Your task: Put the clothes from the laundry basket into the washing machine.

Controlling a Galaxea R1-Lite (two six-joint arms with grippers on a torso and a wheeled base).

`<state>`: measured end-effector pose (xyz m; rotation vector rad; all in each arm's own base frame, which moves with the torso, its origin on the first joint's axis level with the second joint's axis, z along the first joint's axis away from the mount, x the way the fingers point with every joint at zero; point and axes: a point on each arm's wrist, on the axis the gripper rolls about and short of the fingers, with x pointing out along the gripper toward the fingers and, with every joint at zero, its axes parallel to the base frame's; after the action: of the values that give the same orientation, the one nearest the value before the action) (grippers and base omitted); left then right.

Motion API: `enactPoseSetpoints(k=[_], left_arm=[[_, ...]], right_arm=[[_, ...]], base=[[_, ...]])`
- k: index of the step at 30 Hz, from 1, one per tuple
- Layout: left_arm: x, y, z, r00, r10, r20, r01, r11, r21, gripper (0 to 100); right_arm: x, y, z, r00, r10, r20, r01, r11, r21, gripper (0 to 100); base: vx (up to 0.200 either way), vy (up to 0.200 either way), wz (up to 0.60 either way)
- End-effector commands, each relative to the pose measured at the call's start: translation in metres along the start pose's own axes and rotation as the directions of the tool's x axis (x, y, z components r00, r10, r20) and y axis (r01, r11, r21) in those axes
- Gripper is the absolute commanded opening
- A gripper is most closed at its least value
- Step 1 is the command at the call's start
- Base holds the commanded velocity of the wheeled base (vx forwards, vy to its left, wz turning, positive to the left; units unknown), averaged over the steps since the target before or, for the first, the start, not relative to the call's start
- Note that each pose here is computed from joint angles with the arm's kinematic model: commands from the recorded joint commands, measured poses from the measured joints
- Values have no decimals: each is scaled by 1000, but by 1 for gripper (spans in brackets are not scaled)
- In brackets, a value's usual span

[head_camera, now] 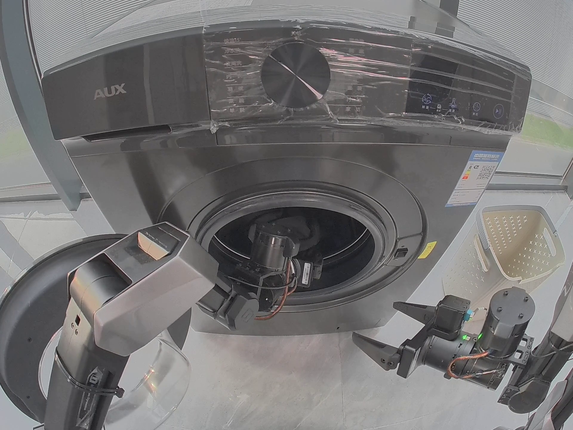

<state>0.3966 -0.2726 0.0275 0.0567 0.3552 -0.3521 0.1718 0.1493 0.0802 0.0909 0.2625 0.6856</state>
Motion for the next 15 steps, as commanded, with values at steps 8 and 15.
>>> enactPoseSetpoints(k=[8,15], left_arm=[[7,4,-29,998,1,-66,0,1000,18,100],[13,4,-37,998,1,-66,1,1000,30,100]], right_arm=[[0,0,0,1000,0,1,0,1000,0,100],[0,0,0,1000,0,1,0,1000,0,100]], base=[[0,0,0],[0,0,0]])
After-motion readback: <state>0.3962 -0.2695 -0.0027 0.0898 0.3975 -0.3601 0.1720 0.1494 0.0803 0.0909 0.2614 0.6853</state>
